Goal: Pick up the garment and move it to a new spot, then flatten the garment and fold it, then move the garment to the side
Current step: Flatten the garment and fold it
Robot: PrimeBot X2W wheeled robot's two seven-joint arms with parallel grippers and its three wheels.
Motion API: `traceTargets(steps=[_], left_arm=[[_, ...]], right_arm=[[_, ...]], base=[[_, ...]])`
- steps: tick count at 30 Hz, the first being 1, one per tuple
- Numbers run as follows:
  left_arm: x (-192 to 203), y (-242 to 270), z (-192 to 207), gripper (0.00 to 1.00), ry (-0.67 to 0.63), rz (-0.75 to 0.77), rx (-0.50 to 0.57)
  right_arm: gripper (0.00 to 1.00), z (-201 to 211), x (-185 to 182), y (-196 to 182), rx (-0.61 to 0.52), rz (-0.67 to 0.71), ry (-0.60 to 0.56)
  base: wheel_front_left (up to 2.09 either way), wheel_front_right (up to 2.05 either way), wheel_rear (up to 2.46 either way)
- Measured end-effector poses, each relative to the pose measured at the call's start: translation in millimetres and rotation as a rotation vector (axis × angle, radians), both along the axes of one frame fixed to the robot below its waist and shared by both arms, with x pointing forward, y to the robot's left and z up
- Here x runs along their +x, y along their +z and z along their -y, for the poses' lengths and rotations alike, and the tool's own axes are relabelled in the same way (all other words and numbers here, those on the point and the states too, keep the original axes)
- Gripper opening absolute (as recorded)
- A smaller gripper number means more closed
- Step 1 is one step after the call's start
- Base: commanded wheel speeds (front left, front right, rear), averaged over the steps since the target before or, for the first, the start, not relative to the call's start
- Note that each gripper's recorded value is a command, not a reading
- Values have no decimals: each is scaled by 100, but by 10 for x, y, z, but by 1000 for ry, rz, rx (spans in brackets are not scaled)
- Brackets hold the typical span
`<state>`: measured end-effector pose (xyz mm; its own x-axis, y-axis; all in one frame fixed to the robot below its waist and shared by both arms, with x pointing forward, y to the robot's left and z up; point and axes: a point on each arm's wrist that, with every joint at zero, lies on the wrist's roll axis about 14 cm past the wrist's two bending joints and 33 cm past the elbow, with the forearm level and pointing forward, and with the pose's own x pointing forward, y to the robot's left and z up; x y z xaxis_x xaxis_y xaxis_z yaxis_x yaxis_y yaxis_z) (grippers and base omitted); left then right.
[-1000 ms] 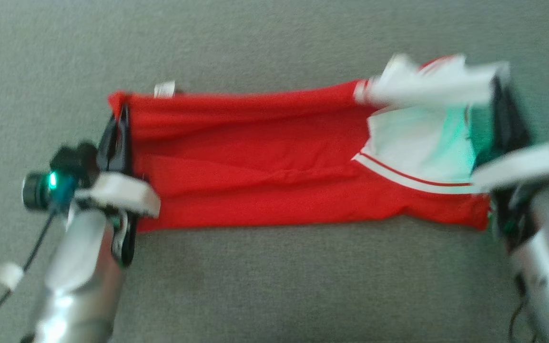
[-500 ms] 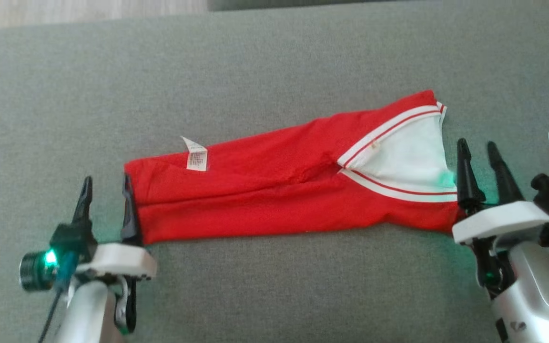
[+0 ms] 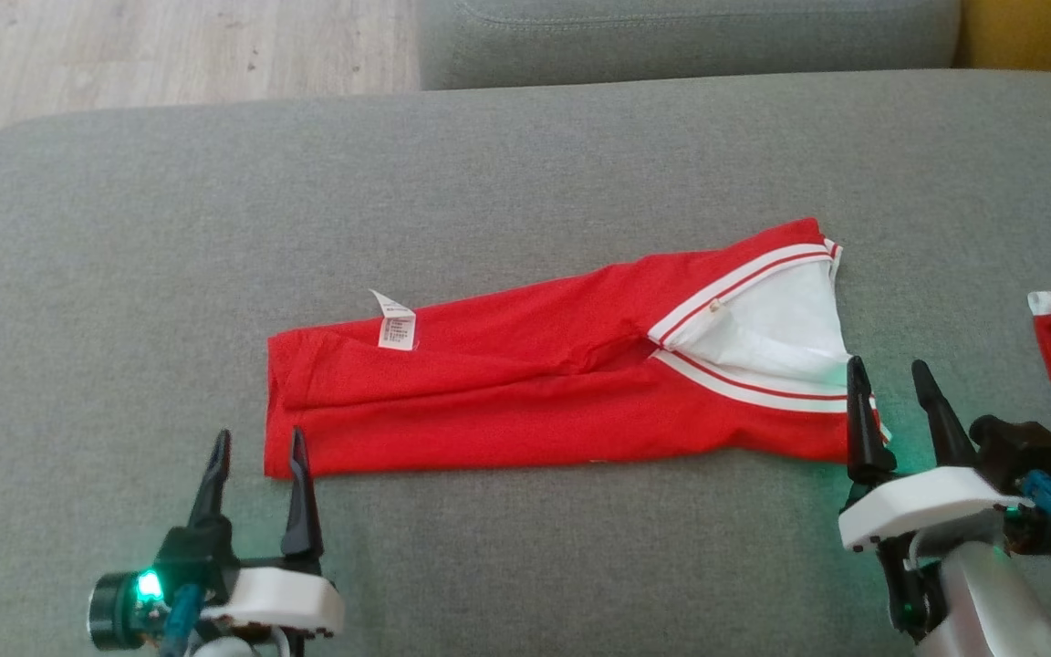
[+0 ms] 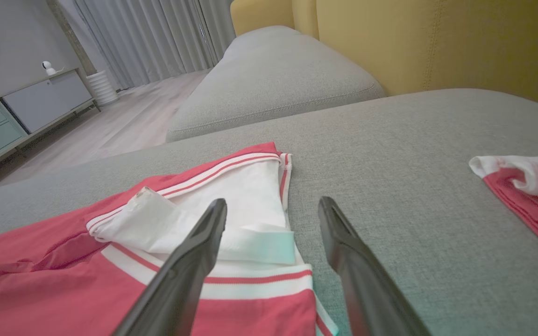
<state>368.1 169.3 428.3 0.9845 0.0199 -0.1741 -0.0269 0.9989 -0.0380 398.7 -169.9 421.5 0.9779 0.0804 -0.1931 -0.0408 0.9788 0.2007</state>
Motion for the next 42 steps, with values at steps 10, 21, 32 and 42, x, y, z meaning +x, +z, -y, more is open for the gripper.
traceTargets(steps=[10, 21, 32, 42], left_arm=[[-25, -104, 94, 100, -31, -33, -14], [27, -291, 134, 100, -21, -92, -50], [100, -363, 269, 100, -55, -110, -54], [288, -313, 753, 100, -206, -85, -77]], right_arm=[[100, -61, 44, -249, -41, -81, 29], [100, -127, 392, -646, -90, -271, 66], [0, -154, 423, -611, -26, -257, 52], [0, 268, 245, -412, -6, -190, -75]], base=[[0, 0, 0], [0, 0, 0], [0, 0, 0], [0, 0, 0]])
